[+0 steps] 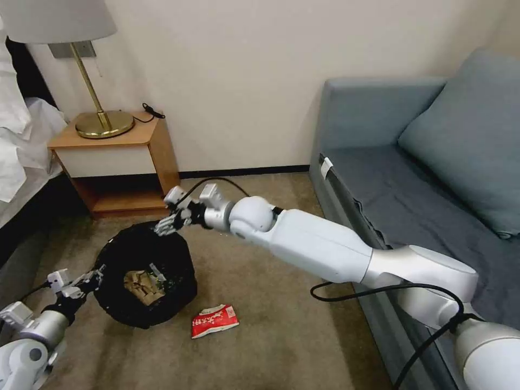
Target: Pick up the trash bin, then pick up the garbage on the floor and place it into the trash bin.
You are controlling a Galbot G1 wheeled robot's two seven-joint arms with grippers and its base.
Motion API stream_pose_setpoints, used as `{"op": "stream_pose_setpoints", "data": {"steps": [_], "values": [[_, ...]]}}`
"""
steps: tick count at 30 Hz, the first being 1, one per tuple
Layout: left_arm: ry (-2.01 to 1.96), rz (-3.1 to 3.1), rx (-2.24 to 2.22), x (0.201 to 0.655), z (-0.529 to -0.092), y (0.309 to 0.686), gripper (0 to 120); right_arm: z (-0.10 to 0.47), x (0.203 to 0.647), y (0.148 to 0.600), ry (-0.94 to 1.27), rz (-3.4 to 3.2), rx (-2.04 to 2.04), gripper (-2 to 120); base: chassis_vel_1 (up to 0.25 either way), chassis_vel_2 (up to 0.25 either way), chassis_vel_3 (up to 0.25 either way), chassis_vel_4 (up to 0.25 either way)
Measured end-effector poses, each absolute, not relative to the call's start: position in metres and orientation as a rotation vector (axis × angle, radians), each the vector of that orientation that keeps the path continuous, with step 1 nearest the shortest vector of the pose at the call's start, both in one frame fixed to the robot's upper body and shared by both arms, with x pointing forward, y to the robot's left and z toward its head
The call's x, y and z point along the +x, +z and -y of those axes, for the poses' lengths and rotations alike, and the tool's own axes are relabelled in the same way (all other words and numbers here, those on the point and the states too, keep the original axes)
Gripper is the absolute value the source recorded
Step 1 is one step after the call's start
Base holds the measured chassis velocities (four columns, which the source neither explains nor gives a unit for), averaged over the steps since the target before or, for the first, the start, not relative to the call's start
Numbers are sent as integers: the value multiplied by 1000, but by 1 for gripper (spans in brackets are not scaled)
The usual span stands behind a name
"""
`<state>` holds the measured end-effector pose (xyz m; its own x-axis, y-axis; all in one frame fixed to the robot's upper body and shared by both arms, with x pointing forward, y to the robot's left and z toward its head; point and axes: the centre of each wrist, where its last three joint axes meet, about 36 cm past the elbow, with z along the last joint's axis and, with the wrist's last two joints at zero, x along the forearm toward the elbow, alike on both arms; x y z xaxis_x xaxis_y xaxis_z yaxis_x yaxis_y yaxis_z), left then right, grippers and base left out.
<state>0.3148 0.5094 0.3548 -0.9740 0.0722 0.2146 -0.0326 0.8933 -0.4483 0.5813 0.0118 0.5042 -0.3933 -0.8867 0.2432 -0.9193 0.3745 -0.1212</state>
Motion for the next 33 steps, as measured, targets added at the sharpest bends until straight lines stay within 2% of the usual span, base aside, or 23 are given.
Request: {"op": "stream_pose_setpoints", "data": {"steps": [10, 21, 33], "values": [[664, 2852, 0, 313, -523, 360, 4, 12, 583, 455, 435, 2391, 1471, 100, 0, 0, 0, 0], [669, 2865, -7, 314, -522, 365, 4, 19, 568, 370, 664, 1956, 1594, 100, 0, 0, 0, 0], [676, 2865, 1, 309, -520, 366, 4, 16, 551, 322, 790, 1754, 1663, 100, 0, 0, 0, 0]]}}
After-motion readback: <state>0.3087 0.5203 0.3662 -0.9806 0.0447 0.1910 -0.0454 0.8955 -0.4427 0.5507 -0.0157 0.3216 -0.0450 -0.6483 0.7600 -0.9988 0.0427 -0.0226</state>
